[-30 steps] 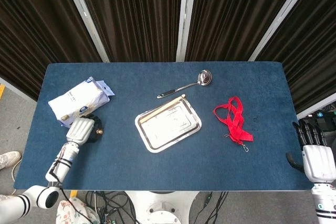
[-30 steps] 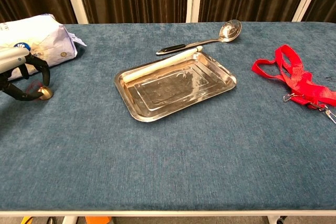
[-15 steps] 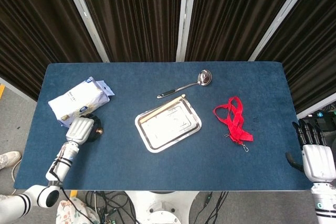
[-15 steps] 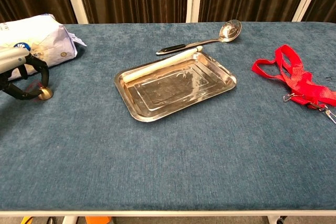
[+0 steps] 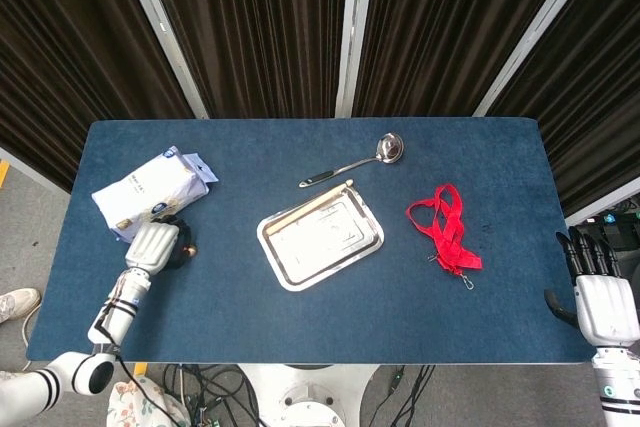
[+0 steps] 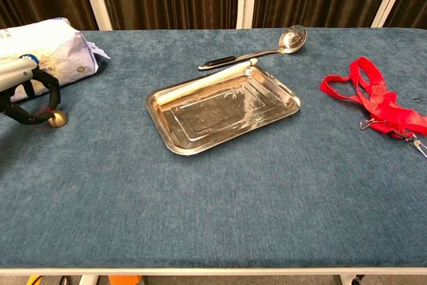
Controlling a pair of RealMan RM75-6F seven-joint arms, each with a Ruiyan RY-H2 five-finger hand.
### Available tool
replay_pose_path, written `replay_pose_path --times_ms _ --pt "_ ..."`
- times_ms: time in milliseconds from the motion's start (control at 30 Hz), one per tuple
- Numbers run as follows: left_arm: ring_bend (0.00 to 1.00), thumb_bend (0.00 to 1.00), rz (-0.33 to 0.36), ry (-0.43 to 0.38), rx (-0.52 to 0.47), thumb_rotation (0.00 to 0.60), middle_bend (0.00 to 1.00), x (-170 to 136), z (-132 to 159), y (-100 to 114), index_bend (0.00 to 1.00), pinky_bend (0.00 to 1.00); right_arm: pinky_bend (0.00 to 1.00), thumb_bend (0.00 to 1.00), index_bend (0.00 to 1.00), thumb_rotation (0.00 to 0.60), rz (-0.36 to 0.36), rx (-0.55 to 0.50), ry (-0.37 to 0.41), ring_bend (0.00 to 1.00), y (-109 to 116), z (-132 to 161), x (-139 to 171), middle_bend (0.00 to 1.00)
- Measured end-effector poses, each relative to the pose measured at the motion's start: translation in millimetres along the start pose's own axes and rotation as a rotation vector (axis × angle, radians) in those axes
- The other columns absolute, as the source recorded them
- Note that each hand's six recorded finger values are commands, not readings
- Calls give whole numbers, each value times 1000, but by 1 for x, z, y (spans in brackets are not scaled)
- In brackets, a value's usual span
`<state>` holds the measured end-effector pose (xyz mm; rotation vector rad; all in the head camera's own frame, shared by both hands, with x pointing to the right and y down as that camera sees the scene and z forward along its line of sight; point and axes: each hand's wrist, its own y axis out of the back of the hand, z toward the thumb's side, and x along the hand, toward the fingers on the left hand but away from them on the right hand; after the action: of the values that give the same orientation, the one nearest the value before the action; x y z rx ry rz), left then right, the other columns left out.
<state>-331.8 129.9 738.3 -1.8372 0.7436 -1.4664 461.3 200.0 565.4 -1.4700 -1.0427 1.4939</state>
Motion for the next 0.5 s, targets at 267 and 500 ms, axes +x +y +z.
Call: replay_pose_path --times_ms 267,500 --pt "258 371 9 7 -2 600 411 0 -1 1 615 386 0 218 0 600 3 -1 0 0 -1 0 0 0" --pt "260 382 13 3 -13 600 419 -2 2 4 645 386 0 218 0 600 4 -2 0 0 -1 -1 0 0"
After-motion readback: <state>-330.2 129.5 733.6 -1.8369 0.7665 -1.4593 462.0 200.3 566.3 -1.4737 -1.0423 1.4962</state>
